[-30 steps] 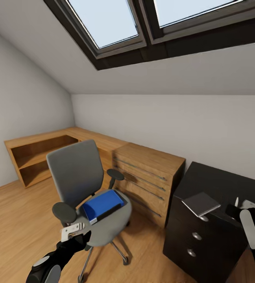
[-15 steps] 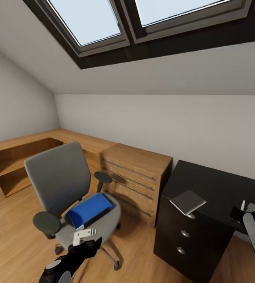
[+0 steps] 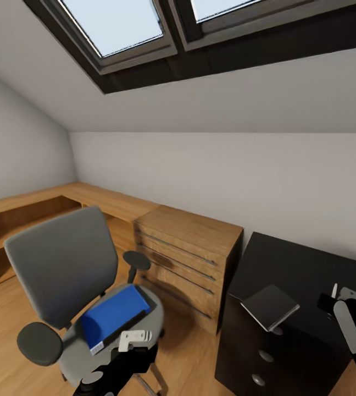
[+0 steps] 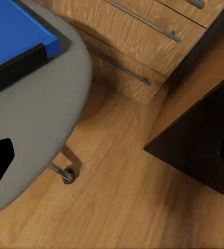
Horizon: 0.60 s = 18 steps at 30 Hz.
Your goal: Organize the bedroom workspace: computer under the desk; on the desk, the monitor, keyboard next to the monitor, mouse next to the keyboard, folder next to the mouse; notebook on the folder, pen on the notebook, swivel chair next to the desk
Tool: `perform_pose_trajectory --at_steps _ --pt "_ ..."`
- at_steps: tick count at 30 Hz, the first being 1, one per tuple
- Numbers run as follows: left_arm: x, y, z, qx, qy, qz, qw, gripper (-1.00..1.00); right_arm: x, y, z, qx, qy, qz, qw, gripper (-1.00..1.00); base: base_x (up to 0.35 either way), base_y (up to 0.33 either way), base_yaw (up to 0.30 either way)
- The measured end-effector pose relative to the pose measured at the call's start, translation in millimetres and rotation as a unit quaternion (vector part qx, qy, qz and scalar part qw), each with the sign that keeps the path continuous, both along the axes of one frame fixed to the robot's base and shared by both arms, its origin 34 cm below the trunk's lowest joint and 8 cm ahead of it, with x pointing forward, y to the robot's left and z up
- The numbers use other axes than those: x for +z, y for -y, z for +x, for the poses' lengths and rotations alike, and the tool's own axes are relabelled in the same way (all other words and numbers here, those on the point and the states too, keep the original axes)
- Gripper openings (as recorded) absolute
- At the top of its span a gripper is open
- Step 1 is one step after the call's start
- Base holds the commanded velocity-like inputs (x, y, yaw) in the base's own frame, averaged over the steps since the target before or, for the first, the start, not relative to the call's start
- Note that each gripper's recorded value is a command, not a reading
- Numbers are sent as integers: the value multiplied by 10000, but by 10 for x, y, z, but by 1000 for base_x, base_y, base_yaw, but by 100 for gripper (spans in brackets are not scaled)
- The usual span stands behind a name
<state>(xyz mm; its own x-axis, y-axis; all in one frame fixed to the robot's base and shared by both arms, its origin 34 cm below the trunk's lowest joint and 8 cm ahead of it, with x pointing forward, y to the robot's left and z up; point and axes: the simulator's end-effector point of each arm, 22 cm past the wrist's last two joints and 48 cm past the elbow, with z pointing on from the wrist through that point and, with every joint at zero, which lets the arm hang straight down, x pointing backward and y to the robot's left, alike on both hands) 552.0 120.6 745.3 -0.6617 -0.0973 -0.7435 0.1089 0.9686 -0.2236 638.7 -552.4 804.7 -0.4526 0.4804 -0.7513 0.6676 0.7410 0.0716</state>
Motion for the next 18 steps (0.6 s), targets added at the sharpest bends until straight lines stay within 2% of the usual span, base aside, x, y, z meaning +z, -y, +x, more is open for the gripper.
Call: perform_pose_trajectory --at_steps 7,18 --pt "-3 12 -3 -14 -3 0 10000 100 -188 32 -41 -90 -118 45 9999 -100 258 -122 0" --pt "1 20 -1 -22 0 -8 10000 100 -258 45 39 -174 -125 120 9997 -100 34 -18 0"
